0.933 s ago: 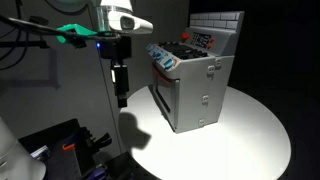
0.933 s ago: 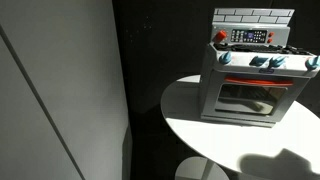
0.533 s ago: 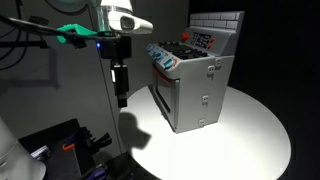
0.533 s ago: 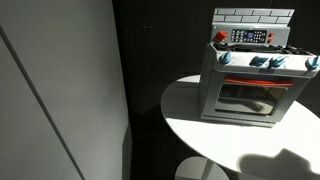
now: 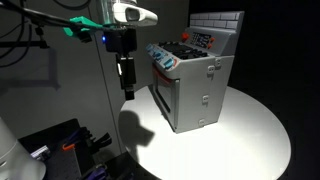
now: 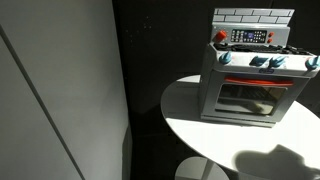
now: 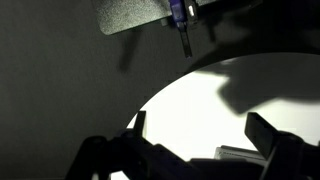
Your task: Tap the top button on the control panel of the stove twice
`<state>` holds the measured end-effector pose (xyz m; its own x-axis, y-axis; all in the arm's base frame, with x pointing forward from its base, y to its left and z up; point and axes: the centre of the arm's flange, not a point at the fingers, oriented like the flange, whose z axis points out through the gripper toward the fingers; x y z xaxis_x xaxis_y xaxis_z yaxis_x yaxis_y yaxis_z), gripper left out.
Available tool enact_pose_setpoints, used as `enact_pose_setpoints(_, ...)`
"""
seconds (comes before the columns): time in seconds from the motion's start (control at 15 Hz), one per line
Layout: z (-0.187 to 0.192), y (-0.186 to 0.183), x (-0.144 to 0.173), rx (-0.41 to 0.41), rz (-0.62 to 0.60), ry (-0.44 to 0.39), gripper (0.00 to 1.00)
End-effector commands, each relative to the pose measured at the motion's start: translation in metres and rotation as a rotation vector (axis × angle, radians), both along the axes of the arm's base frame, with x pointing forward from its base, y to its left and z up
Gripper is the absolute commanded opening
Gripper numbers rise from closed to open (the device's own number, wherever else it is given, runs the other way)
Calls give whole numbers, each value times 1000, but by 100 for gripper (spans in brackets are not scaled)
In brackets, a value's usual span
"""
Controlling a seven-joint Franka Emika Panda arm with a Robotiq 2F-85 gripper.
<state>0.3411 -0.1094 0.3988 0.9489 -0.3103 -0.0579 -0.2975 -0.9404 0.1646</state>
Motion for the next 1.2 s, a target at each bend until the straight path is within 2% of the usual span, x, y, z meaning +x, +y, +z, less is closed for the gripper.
enact_pose_setpoints(0.0,16,-3,27,21,-18,-55,100)
enact_pose_setpoints(0.67,58,-5,110,42,-46,-275,100)
enact_pose_setpoints(1.13,82,-11,165,20,-99,-412,100)
